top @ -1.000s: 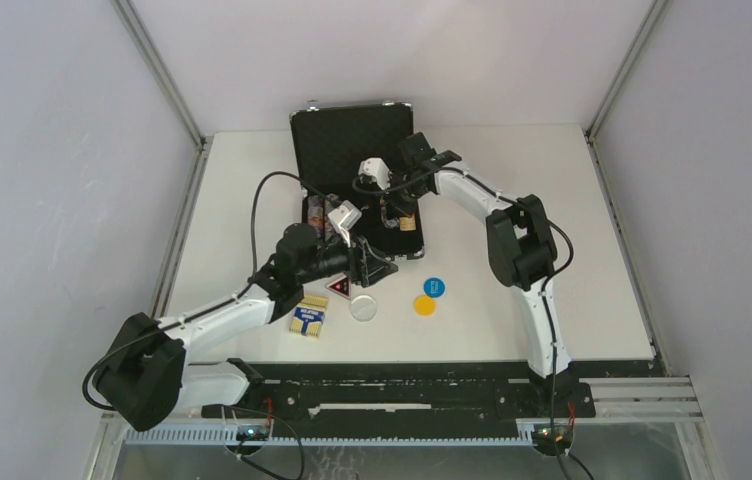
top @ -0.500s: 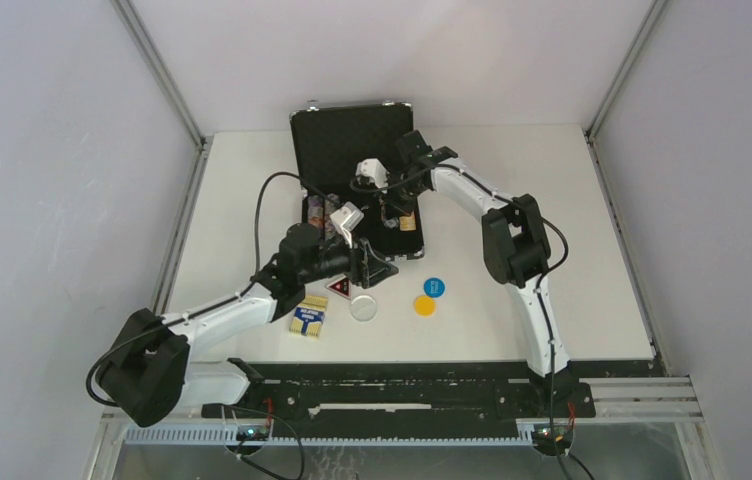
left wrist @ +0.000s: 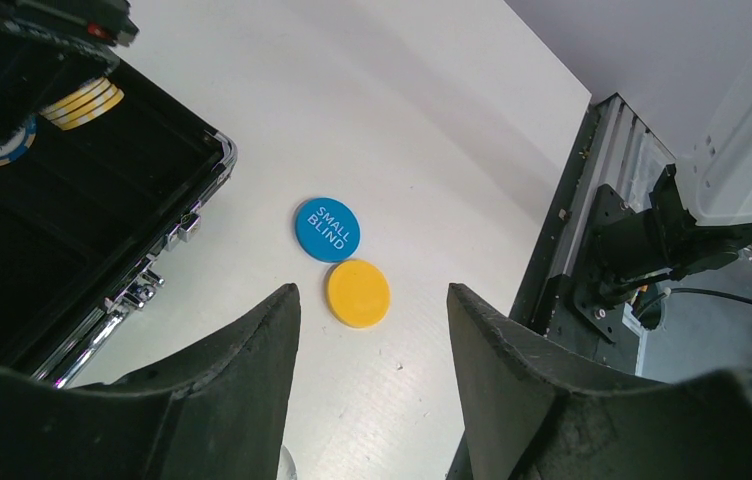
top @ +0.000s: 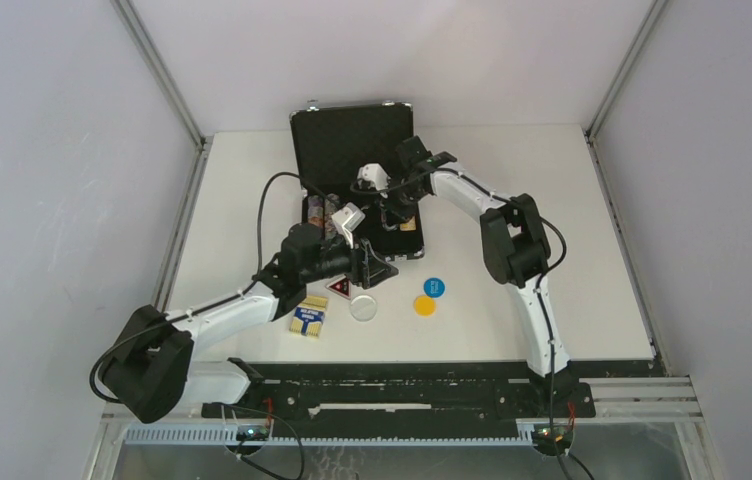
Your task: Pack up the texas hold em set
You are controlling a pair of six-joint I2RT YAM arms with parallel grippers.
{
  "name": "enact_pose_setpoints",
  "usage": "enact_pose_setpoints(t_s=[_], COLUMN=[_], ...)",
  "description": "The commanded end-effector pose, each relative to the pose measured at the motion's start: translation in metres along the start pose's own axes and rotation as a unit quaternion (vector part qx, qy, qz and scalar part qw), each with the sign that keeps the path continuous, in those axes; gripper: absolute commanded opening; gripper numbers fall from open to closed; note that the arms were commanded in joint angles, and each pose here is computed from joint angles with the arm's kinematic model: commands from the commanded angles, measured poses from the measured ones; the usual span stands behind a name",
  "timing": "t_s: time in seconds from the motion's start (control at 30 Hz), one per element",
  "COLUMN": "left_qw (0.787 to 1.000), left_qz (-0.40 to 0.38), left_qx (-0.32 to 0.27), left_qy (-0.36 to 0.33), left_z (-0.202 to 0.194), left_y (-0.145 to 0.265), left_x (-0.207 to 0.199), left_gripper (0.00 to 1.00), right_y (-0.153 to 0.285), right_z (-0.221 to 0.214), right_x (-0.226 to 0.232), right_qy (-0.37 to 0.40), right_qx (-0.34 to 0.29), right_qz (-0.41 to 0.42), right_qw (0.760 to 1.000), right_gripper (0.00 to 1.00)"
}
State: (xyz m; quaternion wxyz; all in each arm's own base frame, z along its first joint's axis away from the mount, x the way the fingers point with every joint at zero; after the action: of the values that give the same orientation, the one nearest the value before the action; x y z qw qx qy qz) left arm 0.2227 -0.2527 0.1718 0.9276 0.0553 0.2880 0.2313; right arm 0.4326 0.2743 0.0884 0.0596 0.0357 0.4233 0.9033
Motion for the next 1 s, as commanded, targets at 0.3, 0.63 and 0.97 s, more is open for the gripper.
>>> enact_pose_setpoints(t_s=[0.3,0.63,0.97], left_qw=[0.999,0.997,0.948], left_qz=[0.008,0.056,0.299], left_qx=[-0.029,-0.059,-0.106], left_qy=[-0.022,-0.002,-0.018], left_z=[0.019,0.027,0.037], left_y=[0.000,0.004,0.034], left_x=[0.000,0.007,0.042], left_gripper=[0.62,0.65,1.00], right_y=[0.069,0.124,0.136], right_z=[0.046,0.054,0.017], right_x=[-0.002,0.024,0.128], right_qy=[0.048,-0.171,-0.308], right_qx=[-0.094,-0.143,-0.118], right_qz=[-0.137,-0.278,-0.333], right_qw=[0.985,0.934,0.883], right_gripper=[0.24,0.28,0.87])
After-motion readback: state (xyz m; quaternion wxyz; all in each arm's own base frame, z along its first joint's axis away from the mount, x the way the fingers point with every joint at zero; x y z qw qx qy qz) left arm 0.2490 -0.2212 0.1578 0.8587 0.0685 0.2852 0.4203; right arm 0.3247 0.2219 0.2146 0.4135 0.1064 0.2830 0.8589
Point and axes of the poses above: each gripper's point midway between its finger pads, its own y axis back along the fingers, its own x axis along the line the jaws close on, z = x × y, the point moved 5 cm from there along y, back along the fingers, and after that the axes turned 2 degrees about y, right-handed, at the moved point
